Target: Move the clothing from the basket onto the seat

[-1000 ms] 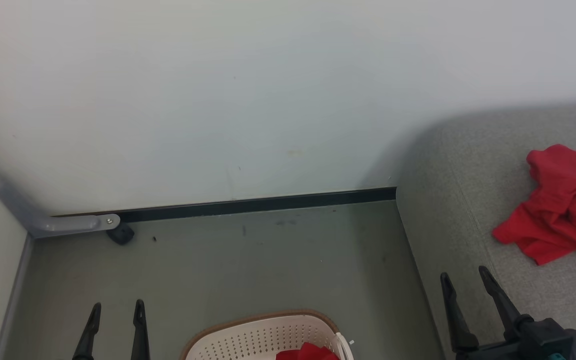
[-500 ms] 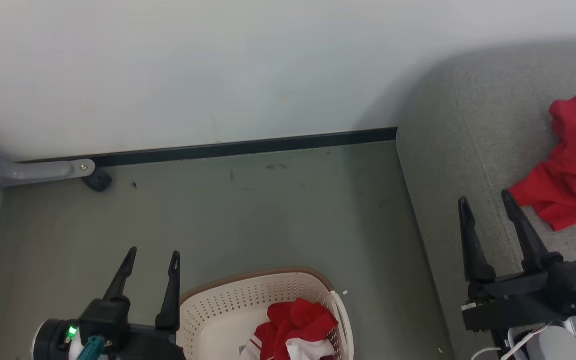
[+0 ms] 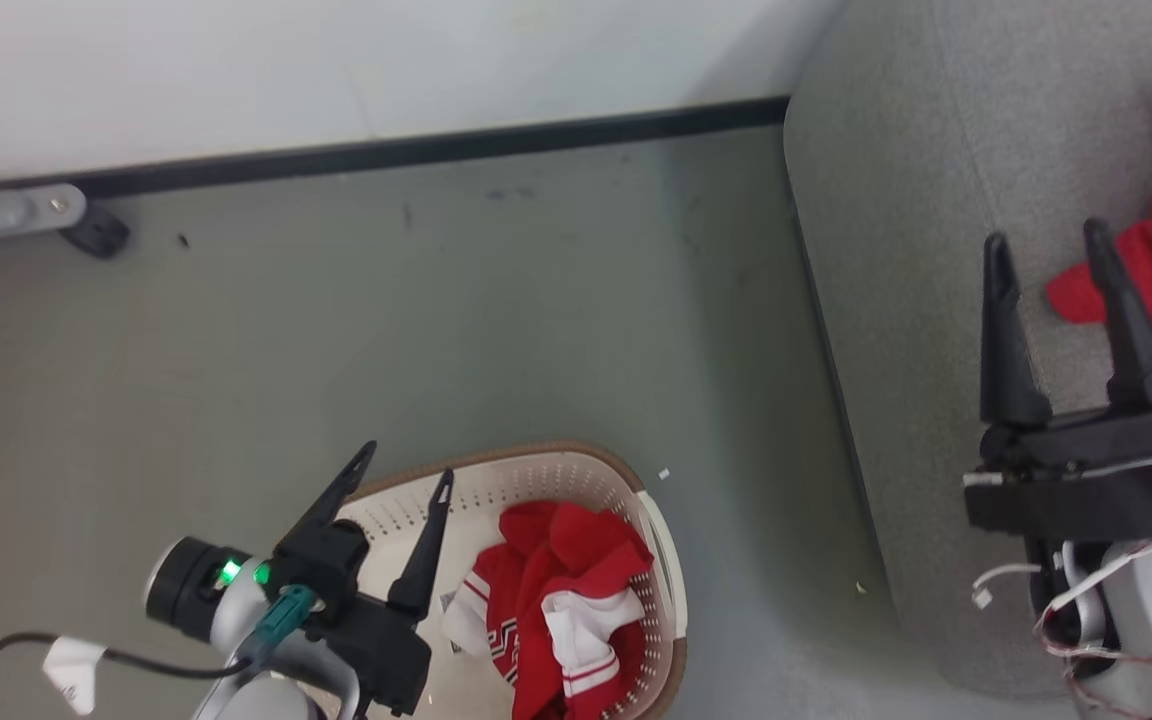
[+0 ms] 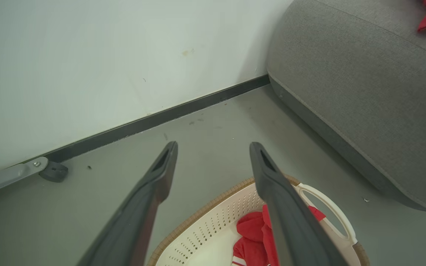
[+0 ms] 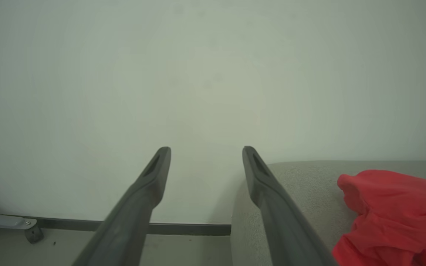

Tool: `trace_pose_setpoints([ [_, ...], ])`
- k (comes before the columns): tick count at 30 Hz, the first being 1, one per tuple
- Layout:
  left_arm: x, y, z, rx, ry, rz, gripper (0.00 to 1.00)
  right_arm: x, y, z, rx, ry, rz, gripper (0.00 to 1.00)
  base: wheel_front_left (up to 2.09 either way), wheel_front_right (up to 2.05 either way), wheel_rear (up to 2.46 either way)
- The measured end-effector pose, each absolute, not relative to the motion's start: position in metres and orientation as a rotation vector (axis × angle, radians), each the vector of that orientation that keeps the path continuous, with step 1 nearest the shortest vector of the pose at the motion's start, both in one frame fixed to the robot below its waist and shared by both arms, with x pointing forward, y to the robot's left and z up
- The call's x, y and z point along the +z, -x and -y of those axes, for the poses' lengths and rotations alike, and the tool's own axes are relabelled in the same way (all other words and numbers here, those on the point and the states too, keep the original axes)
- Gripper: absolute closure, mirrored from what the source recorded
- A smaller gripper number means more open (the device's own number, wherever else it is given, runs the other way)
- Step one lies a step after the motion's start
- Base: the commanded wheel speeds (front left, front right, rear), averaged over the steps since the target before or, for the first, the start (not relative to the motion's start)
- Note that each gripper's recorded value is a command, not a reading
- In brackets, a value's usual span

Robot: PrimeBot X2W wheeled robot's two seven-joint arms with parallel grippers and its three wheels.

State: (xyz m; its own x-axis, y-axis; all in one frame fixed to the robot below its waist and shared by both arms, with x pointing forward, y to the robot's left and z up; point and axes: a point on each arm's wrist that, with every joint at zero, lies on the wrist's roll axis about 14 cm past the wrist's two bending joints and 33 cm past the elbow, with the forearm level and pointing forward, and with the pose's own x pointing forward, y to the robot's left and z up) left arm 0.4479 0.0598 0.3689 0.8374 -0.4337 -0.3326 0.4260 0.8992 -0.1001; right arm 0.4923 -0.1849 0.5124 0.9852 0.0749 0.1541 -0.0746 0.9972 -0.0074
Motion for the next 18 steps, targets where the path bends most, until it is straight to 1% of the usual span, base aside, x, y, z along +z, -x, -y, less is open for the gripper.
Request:
trace_pose_setpoints([
  [6, 0.332, -0.449, -0.034, -0.559, 0.009, -0.447, 0.00, 0.504, -0.517, 0.196, 0.057, 0.023, 0.161, 0.00, 0.00, 0.00, 0.00],
  [15, 0.275, -0.425, -0.005, -0.688, 0.017, -0.616, 0.00, 0.486, -0.546, 0.204, 0.057, 0.049, 0.154, 0.00, 0.00, 0.00, 0.00],
  [18, 0.264, -0.419, 0.008, -0.728, 0.027, -0.643, 0.00, 0.480, -0.553, 0.205, 0.059, 0.053, 0.150, 0.00, 0.00, 0.00, 0.00],
])
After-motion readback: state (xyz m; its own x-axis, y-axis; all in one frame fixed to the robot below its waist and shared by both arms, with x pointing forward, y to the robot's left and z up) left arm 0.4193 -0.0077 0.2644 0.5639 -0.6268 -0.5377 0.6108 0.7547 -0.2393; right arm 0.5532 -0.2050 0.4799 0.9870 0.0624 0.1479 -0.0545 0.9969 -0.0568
